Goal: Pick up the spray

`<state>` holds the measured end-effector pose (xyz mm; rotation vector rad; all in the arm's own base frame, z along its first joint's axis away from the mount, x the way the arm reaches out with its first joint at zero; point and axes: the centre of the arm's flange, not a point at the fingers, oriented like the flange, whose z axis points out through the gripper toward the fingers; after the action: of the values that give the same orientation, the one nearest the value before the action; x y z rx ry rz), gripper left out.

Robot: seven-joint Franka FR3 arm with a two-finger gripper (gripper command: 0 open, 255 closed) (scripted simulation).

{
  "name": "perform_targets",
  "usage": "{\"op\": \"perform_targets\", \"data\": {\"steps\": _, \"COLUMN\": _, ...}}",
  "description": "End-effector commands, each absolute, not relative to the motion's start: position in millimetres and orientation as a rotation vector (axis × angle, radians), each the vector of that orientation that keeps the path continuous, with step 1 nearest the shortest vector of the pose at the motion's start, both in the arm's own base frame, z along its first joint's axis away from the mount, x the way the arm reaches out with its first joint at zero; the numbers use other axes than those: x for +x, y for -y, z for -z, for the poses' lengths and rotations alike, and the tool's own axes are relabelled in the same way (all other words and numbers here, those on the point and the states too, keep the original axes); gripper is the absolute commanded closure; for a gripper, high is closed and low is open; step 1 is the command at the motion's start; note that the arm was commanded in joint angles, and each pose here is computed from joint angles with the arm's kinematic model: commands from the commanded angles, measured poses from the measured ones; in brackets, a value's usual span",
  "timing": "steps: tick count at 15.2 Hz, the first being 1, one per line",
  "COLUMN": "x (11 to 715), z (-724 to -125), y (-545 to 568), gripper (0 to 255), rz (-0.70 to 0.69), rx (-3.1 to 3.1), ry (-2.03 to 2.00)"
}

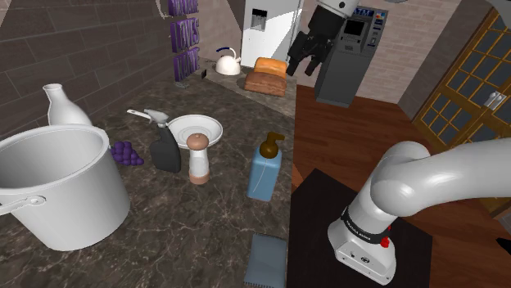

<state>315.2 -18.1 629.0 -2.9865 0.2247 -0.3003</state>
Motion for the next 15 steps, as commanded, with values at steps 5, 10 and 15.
{"op": "perform_targets", "data": {"steps": 5, "x": 359.6, "z": -614.7, "y": -12.1, "gripper": 0, "rz": 0.271, "rx": -3.003, "ry": -0.139}}
{"op": "perform_targets", "data": {"steps": 10, "x": 412.1, "z": -595.3, "y": -53.0, "gripper": 0, "rz": 0.233, "rx": -3.019, "ry": -0.031}}
{"op": "perform_targets", "data": {"steps": 15, "x": 461.2, "z": -574.1, "y": -97.3, "gripper": 0, "rz": 0.195, "rx": -3.031, "ry": 0.077}}
